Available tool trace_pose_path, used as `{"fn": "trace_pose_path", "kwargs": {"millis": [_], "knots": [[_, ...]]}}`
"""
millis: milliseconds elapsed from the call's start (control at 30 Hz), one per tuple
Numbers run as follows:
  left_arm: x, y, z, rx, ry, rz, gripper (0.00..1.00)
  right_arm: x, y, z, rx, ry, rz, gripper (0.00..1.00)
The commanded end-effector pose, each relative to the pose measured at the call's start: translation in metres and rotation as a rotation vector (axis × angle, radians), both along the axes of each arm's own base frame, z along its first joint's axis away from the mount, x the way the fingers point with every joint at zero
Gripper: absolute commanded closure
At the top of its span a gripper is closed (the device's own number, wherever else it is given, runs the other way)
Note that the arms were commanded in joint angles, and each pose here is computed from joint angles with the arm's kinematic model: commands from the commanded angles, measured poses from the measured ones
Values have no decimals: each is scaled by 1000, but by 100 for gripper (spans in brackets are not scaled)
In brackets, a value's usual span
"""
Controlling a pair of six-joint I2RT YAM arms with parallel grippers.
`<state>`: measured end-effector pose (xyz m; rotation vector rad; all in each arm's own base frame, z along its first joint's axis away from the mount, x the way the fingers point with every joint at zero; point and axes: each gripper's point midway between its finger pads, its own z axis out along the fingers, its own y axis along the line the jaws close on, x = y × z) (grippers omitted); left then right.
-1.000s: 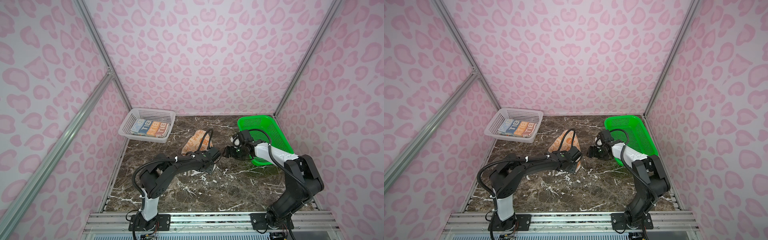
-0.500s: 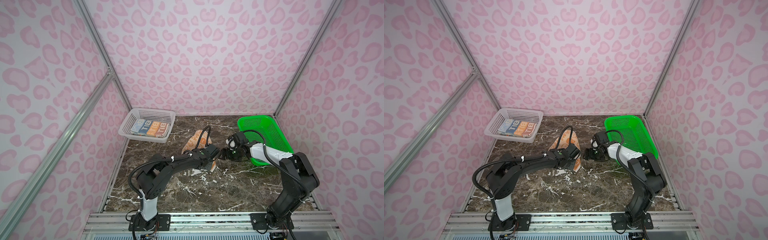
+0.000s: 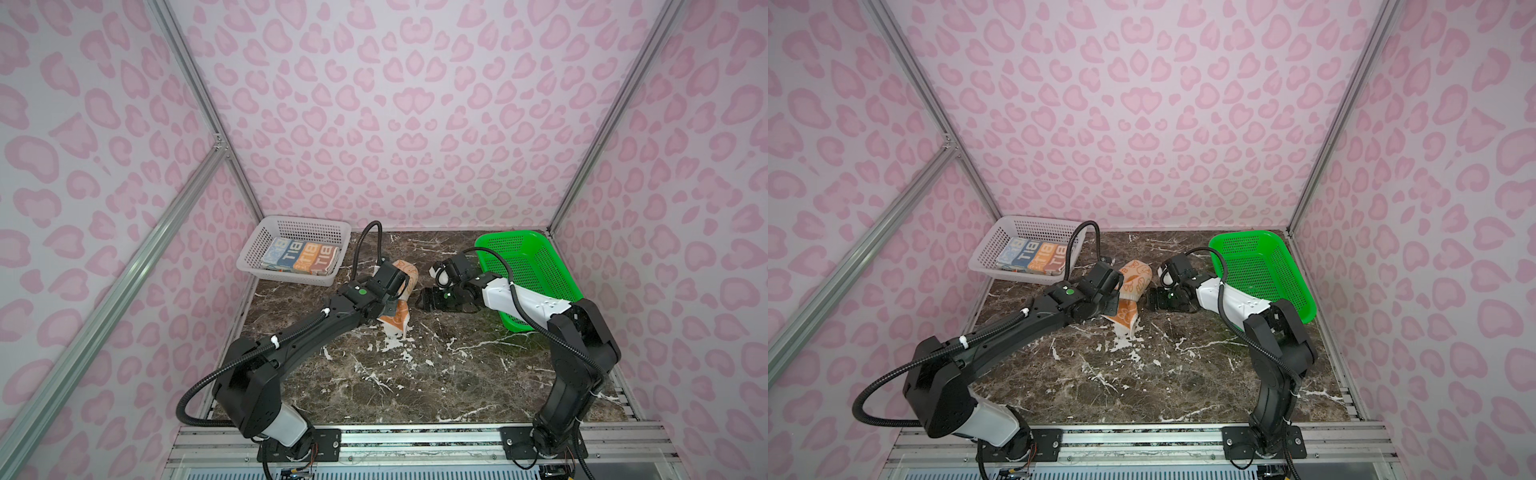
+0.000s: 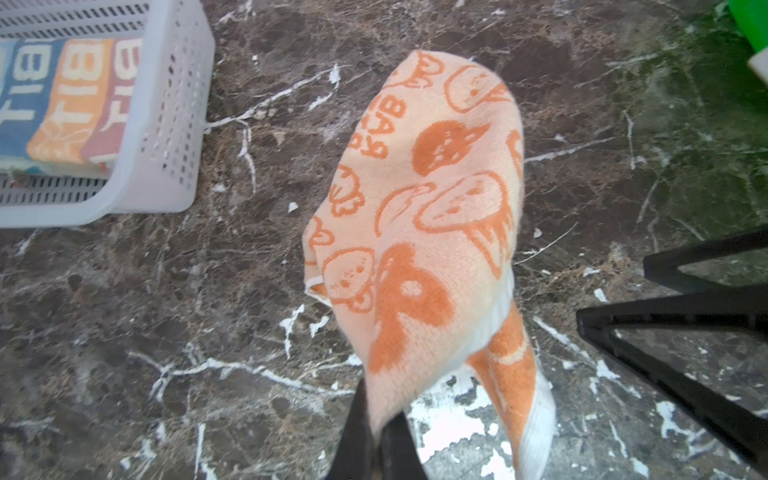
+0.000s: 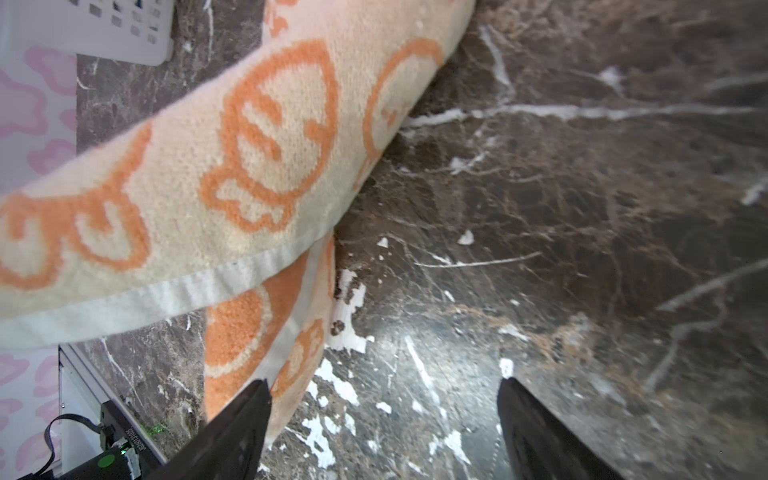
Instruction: Fold and stack the towels
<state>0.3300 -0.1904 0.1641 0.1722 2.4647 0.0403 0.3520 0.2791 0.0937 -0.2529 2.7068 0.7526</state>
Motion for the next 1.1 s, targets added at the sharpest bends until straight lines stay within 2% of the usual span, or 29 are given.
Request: {"fn": "trace_pose_path", "kwargs": {"millis": [0,200,567,733,933,1067], "knots": [[-9,33,0,14,-4,75,97,1,13,0,-16,-5,15,13],[-15,71,-2,-48,-15,175,97,-1,37,-6,-20,4,54,12],[-13,91,-9,-97,1,249,97,7,67,-30,-35,13,95,12],[-15,96,-16,-111,15,267,97,34,76,-19,44,-24,76,13],[-16,95,-28,-107,43,269,97,55,82,-10,220,-18,39,17],[-14,94,-32,-102,53,268,97,50,78,-26,268,17,28,22]]}}
